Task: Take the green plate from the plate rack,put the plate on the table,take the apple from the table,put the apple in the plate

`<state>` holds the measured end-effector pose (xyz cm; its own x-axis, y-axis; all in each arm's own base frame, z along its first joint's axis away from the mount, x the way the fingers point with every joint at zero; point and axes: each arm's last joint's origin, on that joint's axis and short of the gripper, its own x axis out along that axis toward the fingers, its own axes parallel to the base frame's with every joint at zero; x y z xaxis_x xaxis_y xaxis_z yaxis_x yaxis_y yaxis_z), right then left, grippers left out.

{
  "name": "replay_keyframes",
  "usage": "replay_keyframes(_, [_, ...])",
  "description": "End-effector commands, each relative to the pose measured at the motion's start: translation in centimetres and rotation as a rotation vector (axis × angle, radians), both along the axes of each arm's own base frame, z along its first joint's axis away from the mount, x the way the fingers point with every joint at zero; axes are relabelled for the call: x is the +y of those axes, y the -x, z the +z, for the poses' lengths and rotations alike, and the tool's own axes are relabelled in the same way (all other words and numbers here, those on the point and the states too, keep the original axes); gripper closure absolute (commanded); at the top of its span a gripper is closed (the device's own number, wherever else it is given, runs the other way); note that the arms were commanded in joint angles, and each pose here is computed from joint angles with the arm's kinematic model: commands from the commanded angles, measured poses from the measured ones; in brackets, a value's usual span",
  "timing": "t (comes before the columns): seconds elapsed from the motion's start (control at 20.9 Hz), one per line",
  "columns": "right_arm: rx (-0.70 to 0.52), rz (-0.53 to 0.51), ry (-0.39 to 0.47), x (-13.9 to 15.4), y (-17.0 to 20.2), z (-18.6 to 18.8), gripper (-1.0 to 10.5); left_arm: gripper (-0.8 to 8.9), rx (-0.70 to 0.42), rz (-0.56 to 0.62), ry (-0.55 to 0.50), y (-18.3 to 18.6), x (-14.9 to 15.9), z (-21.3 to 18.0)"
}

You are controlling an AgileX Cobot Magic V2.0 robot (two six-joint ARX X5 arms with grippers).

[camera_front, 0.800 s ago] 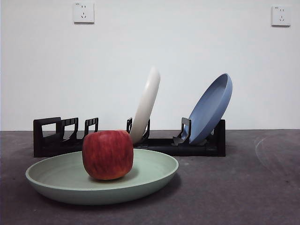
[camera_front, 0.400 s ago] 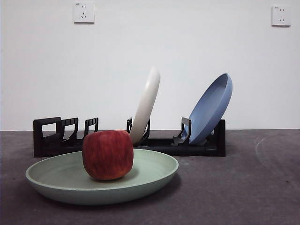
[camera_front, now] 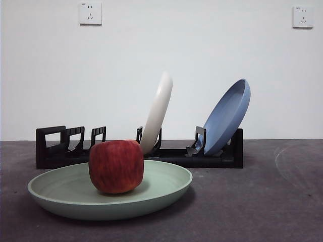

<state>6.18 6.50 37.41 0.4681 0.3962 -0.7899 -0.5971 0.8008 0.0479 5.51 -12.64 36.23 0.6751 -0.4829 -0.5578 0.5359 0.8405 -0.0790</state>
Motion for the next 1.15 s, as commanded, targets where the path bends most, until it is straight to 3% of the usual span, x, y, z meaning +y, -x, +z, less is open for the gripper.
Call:
replay_keyframes(0.05, [0.012,-0.011,0.031,-0.1,0.0,-0.3,9.5,8.17,-0.002,0.001,0.005,0.0,-0.1,0.0])
replay_keyframes(0.58, [0.008,-0.015,0.035,-0.1,0.0,-0.3,9.5,8.17,-0.002,0.0,0.005,0.0,-0.1,0.0])
replay_keyframes(0.81, [0.008,-0.015,0.035,-0.1,0.0,-0.3,9.5,8.17,-0.009,0.026,0.015,-0.8,1.7,0.4])
replay_keyframes(0.96, [0.008,-0.015,0.035,-0.1,0.0,-0.3,9.5,8.17,-0.08,0.227,0.09,-3.2,3.3,1.3])
replay_keyframes(1.05, [0.008,-0.015,0.035,-0.1,0.0,-0.3,9.5,8.17,-0.166,0.395,0.206,-5.0,4.8,1.3])
replay_keyframes(1.15, [0.008,-0.015,0.035,-0.1,0.0,-0.3,9.5,8.17,-0.242,0.429,0.354,-6.3,6.3,0.0])
